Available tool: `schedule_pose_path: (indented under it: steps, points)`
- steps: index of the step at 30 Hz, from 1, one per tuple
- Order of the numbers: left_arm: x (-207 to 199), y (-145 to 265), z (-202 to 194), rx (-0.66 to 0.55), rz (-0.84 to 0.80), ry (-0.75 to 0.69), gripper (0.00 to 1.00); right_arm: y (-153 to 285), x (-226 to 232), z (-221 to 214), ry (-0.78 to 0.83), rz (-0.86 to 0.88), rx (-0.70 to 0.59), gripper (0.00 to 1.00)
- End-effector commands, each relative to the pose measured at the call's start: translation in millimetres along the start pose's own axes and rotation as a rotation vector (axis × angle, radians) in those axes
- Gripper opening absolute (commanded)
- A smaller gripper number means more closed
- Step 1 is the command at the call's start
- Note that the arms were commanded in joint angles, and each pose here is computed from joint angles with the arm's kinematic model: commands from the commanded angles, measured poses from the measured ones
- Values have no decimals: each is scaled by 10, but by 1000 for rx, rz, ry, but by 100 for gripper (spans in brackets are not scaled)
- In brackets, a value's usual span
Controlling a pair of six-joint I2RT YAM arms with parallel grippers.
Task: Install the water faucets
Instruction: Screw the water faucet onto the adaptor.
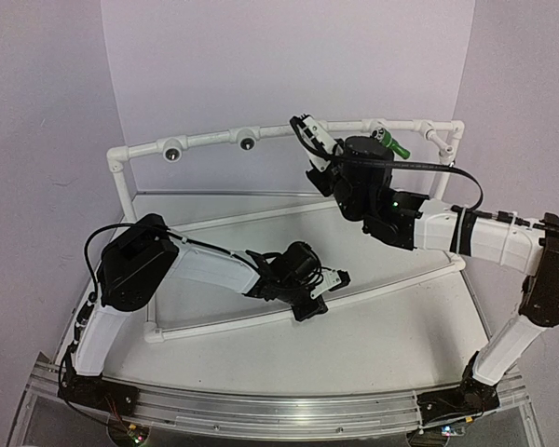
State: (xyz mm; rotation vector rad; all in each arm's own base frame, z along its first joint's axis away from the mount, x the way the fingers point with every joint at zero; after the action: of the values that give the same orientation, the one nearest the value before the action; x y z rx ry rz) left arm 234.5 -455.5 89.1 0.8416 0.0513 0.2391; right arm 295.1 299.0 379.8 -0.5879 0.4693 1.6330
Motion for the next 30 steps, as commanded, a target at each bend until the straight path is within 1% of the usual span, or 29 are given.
schedule_pose_path:
  steps: [1, 9, 15, 30]
  points:
    - [-371, -270, -738, 316, -221, 17, 0, -50, -288, 188, -125, -121, -24, 0]
    - [-372, -272, -735, 318, -225, 19, 0, -54, -284, 123, -156, -135, 0, 0]
    - [-379, -277, -744, 324, -225, 18, 0, -71, -302, 48, -232, -133, 19, 0]
    - [-385, -275, -735, 326, -227, 16, 0, -65, -278, 22, -421, -104, 29, 0]
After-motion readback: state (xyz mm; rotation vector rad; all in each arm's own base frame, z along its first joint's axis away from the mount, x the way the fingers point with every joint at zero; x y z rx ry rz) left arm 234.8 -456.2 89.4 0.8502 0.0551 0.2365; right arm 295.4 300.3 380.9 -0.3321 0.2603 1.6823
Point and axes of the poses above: each gripper's point midway between its finger pads, its own y axis back along the fingers, its own x axis along the line the jaws close on, z = x × y, the point moved 10 cm from there along y, back along the fingers
